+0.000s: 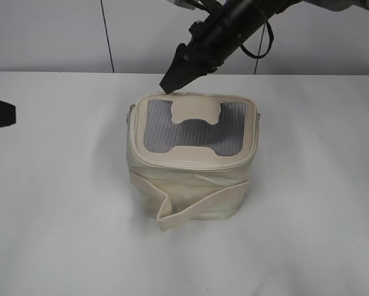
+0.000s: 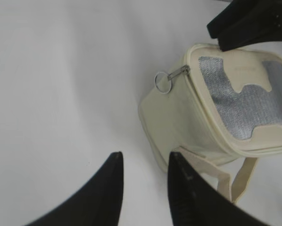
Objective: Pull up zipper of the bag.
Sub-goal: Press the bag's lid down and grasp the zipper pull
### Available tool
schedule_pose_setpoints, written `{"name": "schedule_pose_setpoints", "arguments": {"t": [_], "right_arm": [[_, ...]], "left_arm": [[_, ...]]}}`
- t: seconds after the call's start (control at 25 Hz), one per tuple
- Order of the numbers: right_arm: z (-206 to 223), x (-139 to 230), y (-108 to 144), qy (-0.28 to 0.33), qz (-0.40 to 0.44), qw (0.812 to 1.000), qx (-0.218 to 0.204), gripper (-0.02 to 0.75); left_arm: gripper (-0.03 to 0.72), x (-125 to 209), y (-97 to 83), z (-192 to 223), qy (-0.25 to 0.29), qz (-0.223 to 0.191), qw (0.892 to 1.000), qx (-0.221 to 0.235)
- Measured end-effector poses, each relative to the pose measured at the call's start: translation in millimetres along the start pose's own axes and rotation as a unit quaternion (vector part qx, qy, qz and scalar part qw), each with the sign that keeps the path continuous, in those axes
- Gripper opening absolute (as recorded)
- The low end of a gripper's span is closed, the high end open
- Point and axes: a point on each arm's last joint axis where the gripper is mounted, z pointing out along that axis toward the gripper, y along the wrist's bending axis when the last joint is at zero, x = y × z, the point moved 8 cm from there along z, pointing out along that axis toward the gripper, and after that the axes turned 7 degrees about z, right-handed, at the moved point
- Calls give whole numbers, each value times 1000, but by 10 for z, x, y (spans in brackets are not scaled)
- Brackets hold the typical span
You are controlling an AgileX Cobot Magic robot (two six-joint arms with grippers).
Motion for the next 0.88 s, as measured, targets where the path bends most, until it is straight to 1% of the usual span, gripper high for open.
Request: {"name": "schedule_pose_setpoints", "arguments": {"t": [0.2, 0.32, 0.48, 0.56, 0.64, 0.72, 0.76, 0.84, 0.88], "right_arm": [[-7, -12, 4, -1, 4, 1000, 0, 363], [15, 4, 11, 6, 6, 1000, 5, 370], [72, 29, 50, 20, 0, 1000, 13, 370], [102, 38, 76, 26, -3, 1000, 15, 370], [131, 72, 67, 39, -8, 999, 27, 365], [153, 84, 81, 45, -9, 998, 31, 337], [155, 89, 78, 47, -10, 998, 32, 305], [159, 100, 70, 51, -12, 998, 37, 202], [158, 109, 66, 53, -13, 998, 38, 125]], "left_arm": [[249, -167, -24, 114, -7, 1, 1000, 29], [249, -272, -4, 193, -13, -9, 999, 51], [249, -347, 161, 314, -27, -42, 996, 68], [249, -342, 222, 384, -27, -60, 994, 82], [249, -330, 258, 457, -25, -70, 993, 94], [249, -322, 269, 535, -25, -83, 990, 111], [250, -318, 272, 574, -26, -88, 989, 119], [260, -335, 275, 639, -33, -98, 985, 135], [272, -349, 280, 671, -34, -100, 984, 142]]}}
